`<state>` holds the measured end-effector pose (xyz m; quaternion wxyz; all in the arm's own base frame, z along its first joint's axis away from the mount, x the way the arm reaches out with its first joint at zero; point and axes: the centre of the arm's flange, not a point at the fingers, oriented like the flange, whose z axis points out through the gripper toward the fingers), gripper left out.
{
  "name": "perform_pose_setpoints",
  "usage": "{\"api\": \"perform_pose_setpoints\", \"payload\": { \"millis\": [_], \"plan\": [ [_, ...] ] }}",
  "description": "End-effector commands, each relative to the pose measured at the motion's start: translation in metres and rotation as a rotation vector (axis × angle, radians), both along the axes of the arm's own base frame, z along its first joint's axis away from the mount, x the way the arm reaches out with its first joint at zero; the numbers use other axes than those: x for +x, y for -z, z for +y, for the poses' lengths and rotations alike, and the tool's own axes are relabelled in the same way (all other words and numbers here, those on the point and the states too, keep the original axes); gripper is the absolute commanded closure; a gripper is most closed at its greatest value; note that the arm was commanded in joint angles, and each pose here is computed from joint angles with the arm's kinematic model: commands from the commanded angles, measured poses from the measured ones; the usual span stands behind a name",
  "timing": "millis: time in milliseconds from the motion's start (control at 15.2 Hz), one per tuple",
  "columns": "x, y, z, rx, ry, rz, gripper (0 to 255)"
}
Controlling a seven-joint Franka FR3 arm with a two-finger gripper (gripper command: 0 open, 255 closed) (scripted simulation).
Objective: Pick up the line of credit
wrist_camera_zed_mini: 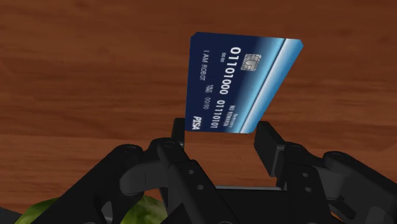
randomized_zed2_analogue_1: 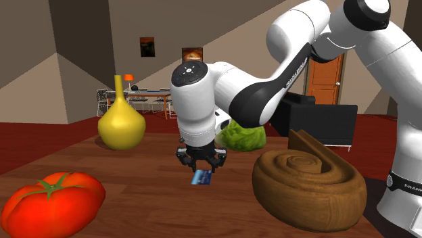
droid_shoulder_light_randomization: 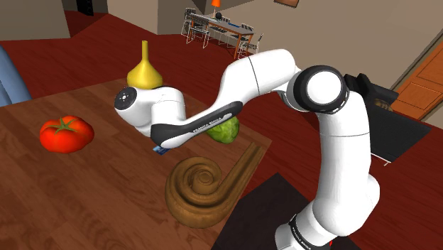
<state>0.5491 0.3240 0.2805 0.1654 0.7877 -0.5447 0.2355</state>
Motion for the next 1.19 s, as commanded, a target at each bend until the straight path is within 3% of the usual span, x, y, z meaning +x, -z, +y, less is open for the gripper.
{"api": "perform_pose_setpoints", "payload": {
  "millis": [0, 462, 1122],
  "plan": [
    [0.0, 0.0, 0.0, 0.0, 0.0, 0.0, 255],
    [0.0, 0.0, 0.0, 0.0, 0.0, 0.0, 255],
    [0.0, -0.053, 0.0, 0.0, 0.0, 0.0, 255]
  ]
}}
